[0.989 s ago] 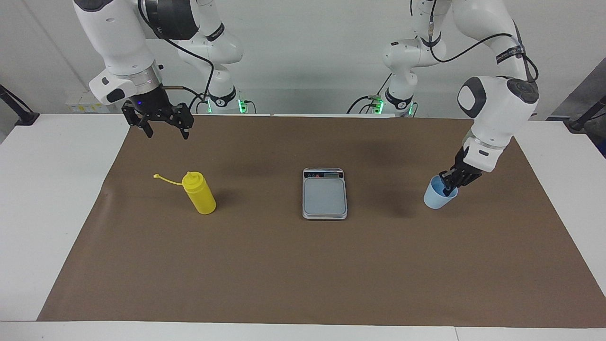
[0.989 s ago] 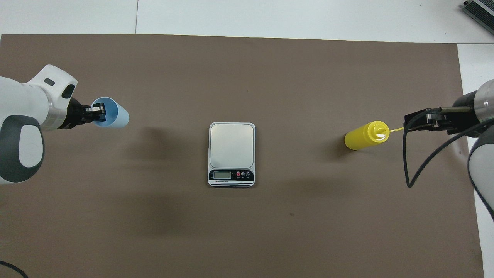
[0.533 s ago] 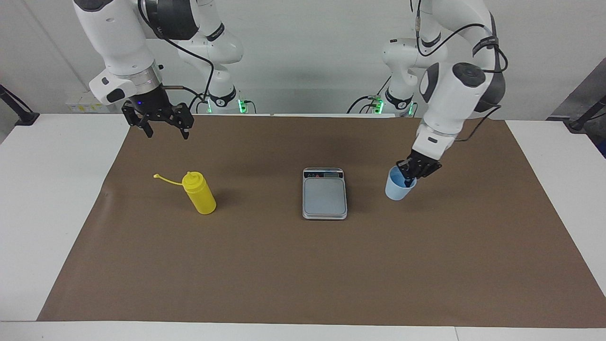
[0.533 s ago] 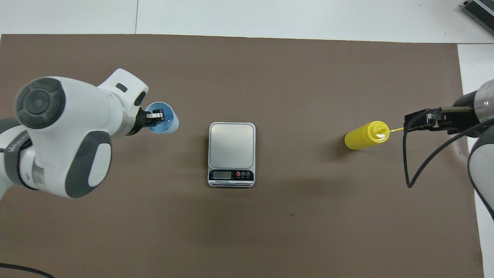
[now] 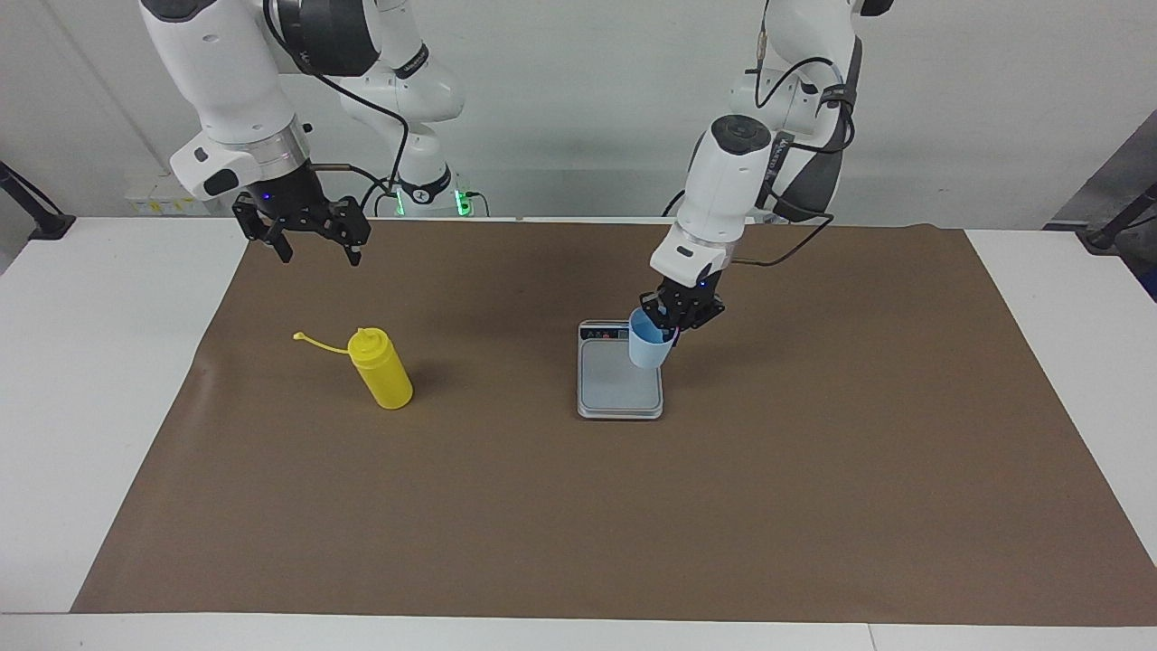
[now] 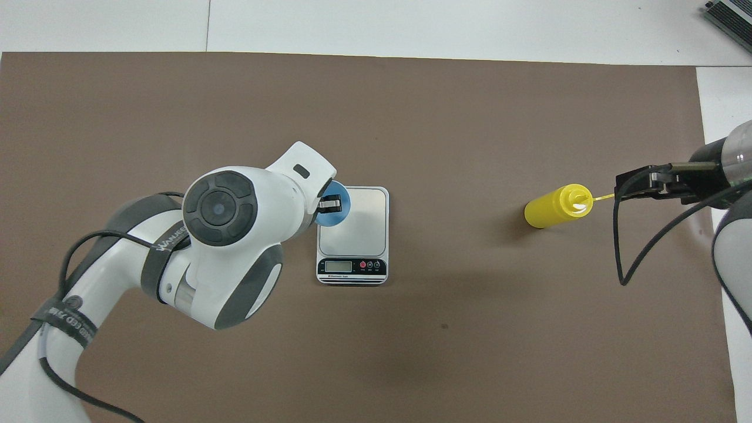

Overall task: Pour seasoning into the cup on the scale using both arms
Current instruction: 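Lift the blue cup with the left gripper and carry it over the scale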

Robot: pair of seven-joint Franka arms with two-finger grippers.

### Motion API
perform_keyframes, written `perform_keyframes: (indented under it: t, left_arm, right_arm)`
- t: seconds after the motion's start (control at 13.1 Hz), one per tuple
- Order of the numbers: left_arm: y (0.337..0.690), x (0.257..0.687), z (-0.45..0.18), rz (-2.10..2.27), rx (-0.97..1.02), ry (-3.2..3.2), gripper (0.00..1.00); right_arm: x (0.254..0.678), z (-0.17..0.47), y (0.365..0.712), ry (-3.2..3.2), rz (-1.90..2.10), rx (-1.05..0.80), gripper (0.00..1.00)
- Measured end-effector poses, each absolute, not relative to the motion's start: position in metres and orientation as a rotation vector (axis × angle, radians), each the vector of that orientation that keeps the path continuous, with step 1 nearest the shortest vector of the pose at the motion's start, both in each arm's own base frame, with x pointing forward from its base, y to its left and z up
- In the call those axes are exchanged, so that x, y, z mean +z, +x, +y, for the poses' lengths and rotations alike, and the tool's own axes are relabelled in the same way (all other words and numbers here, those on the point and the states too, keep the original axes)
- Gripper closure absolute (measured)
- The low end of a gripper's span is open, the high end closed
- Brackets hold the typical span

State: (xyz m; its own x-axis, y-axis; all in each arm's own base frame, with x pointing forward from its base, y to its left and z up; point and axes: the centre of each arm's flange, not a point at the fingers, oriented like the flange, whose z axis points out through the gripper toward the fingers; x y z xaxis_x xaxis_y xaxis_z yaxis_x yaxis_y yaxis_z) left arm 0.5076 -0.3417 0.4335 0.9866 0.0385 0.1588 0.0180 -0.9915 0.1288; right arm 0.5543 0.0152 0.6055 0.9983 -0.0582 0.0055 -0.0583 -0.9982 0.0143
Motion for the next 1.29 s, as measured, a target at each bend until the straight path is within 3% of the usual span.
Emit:
perform_keyframes:
  t: [0.3, 1.14, 1.22, 1.29]
  left_arm:
    - [0.500, 0.400, -0.367, 0.025, 0.236, 3.030, 0.97]
    - [0.497, 0.375, -0.373, -0.018, 0.238, 3.049, 0.97]
    - [0.497, 0.374, -0.373, -0.017, 0.238, 3.049, 0.90]
    - [0.498, 0.374, -0.373, -0.015, 0.238, 3.049, 0.90]
  right_arm:
    - [0.605, 0.015, 0.554, 3.126, -0.091, 0.008, 0.00]
    - [0.605, 0.015, 0.554, 3.126, -0.091, 0.008, 0.00]
    - [0.605, 0.015, 0.554, 3.126, -0.091, 0.008, 0.00]
    - [0.605, 0.015, 0.554, 3.126, -0.091, 0.008, 0.00]
